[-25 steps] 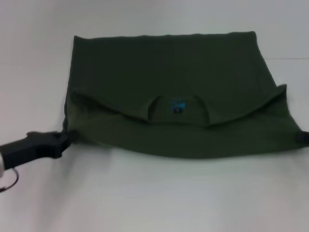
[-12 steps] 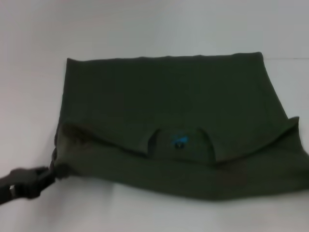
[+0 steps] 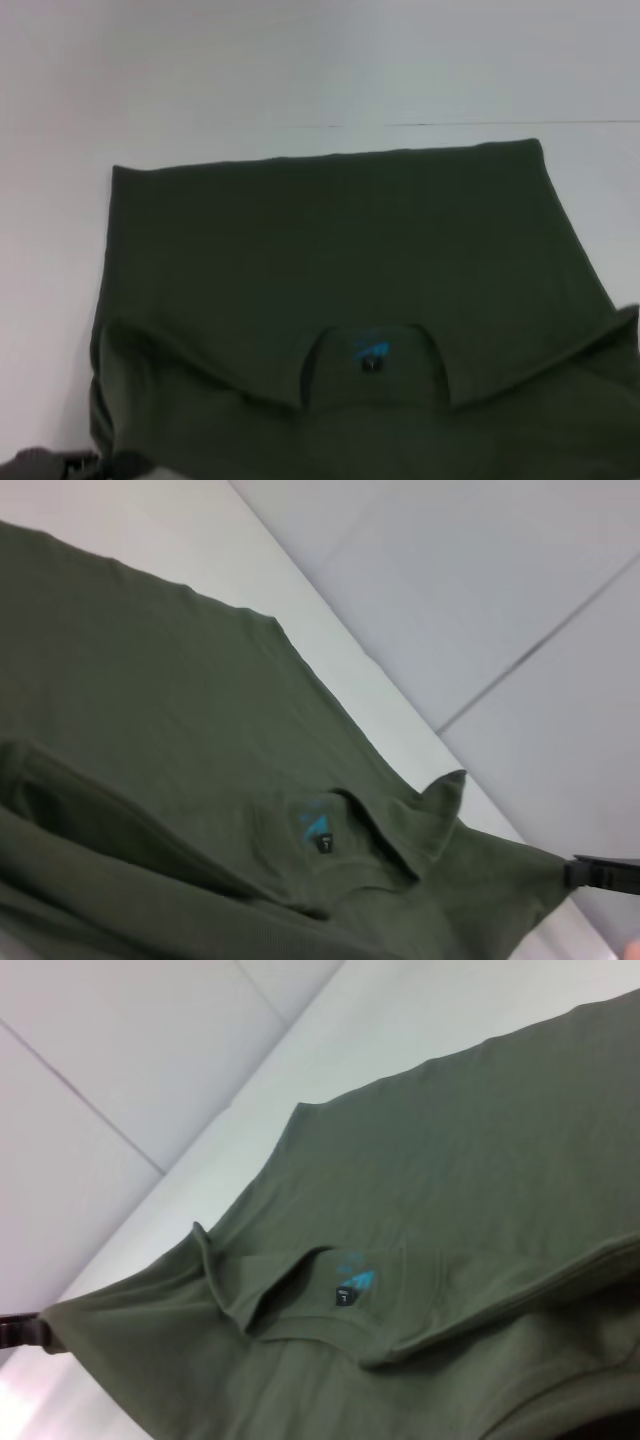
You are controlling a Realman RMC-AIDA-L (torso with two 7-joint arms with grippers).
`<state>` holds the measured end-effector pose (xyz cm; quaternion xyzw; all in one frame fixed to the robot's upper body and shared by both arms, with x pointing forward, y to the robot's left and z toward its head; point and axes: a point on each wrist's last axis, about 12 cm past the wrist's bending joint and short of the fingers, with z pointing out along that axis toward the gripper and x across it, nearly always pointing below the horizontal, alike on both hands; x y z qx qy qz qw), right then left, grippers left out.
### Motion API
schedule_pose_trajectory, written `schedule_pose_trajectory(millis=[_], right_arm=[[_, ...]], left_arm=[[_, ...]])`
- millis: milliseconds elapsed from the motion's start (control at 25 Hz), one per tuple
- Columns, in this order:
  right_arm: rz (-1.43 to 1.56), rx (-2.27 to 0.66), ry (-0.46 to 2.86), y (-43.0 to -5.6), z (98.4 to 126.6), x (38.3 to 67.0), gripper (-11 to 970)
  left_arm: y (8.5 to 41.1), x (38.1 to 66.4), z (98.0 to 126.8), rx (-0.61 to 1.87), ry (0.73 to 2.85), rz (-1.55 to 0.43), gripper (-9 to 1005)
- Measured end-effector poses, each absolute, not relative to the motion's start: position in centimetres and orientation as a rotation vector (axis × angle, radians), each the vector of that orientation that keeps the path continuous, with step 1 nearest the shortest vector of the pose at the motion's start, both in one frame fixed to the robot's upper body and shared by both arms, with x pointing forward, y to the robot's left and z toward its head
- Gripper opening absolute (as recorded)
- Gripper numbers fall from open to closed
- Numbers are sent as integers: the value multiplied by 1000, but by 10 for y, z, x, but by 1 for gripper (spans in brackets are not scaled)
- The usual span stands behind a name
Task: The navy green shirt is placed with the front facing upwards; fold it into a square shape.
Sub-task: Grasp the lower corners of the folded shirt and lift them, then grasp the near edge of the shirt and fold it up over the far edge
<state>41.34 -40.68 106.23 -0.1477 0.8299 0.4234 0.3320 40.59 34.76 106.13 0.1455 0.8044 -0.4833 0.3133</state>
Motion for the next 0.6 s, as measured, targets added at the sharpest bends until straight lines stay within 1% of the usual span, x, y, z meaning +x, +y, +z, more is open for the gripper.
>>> schedule_pose_trajectory(millis=[240, 600], right_arm=[[1152, -372, 2164, -409, 1059, 389, 34], [1177, -355, 2168, -415, 1062, 377, 35]], left_arm=[[352, 391, 1061, 377, 2162, -1312, 21], [354, 381, 1059, 348, 2192, -1330, 20]])
